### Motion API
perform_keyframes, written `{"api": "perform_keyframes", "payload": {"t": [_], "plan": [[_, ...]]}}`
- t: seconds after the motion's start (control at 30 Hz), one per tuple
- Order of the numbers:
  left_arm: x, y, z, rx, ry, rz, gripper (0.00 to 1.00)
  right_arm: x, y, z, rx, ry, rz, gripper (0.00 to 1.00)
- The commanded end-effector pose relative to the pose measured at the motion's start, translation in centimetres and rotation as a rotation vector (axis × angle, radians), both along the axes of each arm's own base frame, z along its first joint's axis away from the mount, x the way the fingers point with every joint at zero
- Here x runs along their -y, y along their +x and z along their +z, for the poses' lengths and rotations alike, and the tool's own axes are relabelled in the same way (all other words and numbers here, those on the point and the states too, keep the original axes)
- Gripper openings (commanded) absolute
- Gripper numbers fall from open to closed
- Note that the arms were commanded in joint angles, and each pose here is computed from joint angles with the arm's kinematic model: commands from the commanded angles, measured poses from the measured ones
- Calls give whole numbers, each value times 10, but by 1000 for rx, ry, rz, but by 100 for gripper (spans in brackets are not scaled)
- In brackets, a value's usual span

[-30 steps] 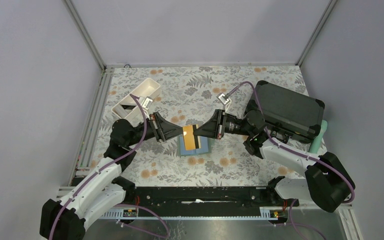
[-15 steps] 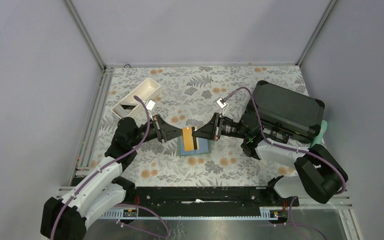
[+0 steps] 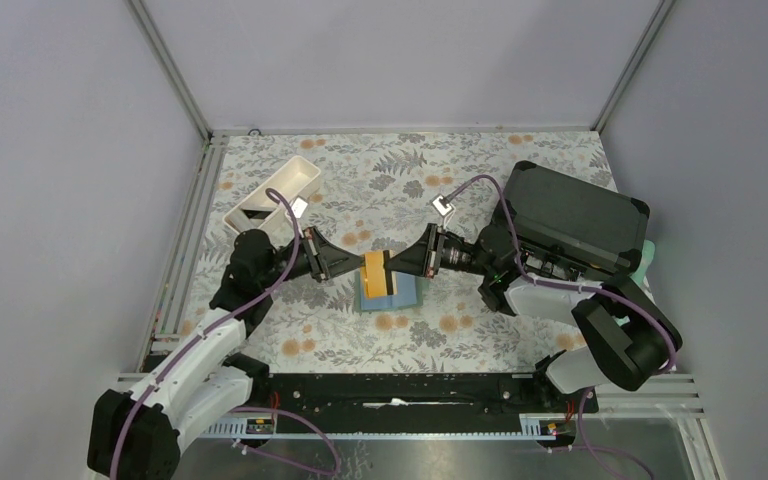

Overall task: Put the credit cards into the card holder
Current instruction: Place the credit card in the storage box.

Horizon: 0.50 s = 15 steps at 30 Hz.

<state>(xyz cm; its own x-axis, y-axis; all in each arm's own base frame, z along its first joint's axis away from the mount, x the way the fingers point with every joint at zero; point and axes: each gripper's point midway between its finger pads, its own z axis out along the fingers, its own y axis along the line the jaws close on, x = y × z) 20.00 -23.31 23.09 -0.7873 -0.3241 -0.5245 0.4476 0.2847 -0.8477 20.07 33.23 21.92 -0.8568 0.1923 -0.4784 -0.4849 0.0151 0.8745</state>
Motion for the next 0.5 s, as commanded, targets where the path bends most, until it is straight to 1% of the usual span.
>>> {"api": "perform_keyframes", "payload": {"t": [0.0, 0.17, 0.23, 0.47], "plan": [[-1, 4, 16, 72, -26, -11, 0, 5, 6, -1, 41, -12, -8, 11], [0, 7, 16, 59, -25, -9, 0, 4, 7, 1, 50, -9, -2, 11], [0, 9, 16, 59, -24, -7, 0, 3, 7, 2, 49, -1, 2, 9], [-11, 20, 10, 48, 25, 49, 0, 6, 5, 5, 54, -8, -7, 8]]}}
